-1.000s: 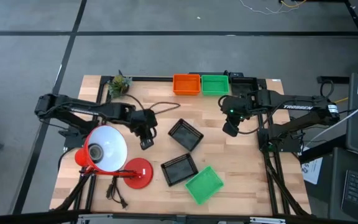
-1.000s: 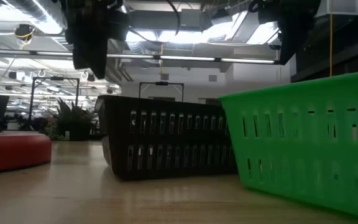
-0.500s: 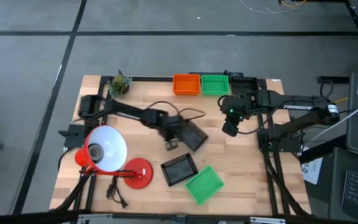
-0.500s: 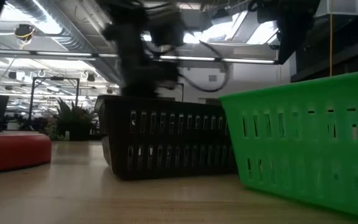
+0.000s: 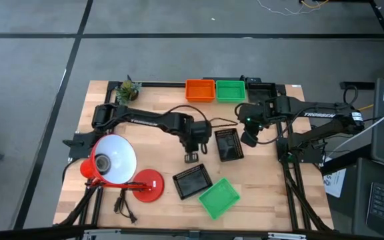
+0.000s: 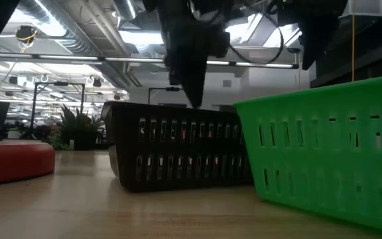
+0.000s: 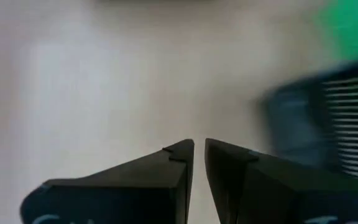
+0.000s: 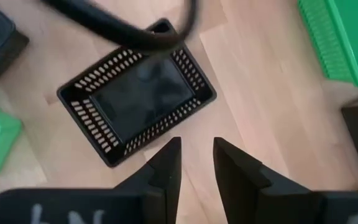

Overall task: Stack baskets by color
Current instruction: Stack the right black bin on top of the top black bin

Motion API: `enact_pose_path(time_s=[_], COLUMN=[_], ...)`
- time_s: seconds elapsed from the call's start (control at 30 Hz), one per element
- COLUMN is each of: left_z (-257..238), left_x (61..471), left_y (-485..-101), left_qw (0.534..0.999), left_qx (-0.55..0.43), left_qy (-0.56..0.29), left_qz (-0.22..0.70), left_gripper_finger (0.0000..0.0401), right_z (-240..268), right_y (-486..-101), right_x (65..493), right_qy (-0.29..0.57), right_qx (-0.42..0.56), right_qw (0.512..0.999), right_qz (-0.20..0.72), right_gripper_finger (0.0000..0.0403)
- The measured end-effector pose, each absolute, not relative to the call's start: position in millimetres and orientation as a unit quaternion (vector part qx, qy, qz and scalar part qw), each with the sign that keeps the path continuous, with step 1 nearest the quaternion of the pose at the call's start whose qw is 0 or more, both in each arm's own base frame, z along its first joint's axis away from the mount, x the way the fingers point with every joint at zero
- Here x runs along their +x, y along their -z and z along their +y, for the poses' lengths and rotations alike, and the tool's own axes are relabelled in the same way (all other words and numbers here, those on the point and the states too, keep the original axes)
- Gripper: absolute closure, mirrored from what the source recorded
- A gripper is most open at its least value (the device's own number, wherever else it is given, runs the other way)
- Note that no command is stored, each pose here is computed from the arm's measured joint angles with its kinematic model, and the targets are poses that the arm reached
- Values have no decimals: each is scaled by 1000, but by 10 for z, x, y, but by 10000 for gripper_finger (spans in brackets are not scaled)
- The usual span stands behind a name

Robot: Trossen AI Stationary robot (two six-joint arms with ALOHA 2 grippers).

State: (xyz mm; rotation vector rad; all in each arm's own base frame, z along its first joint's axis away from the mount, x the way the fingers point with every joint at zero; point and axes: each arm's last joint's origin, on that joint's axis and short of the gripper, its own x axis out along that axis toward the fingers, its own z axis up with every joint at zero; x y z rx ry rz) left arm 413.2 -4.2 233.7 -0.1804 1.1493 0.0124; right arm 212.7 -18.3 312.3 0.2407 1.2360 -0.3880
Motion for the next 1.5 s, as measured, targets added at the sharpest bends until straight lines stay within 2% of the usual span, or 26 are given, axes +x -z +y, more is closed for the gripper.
enact_pose_path(time_s=[0.1,0.17,0.27,0.47,0.6,0.7,0.87,1.0,1.23,1.37,1.5], left_z=[-239,-377,-550,-840,-944,-966,-785,-452,255,531,570], left_x=[4126,4128,4115,4153,4206,4216,4331,4317,4350,4388,4386], left_y=[-2312,-2259,-2158,-2040,-2003,-1885,-1648,-1615,-1742,-1848,-2113], left_qw=[820,812,798,797,804,788,775,780,813,816,814], left_qx=[-122,-121,-108,-106,-110,-125,-154,-109,62,60,24], left_qy=[80,102,108,123,146,161,185,124,-52,-98,-80], left_qz=[553,562,584,582,565,581,584,604,577,566,575], left_gripper_finger=[369,369,369,369,369,369,370,376,396,400,398], right_z=[-181,-180,-180,-240,-242,-243,-243,-243,-243,-243,-243], right_y=[-3116,-3111,-3103,-3108,-3109,-3110,-3110,-3111,-3115,-3116,-3116], right_x=[2102,2086,2048,1977,1979,1979,1979,1974,1972,1973,1973], right_qy=[181,181,186,292,297,298,298,298,298,302,305], right_qx=[110,108,103,54,50,52,52,51,51,56,59], right_qw=[783,778,766,741,742,742,742,741,742,743,743], right_qz=[585,592,607,602,599,598,598,599,598,595,594], right_gripper_finger=[310,310,310,310,310,310,310,310,310,310,310])
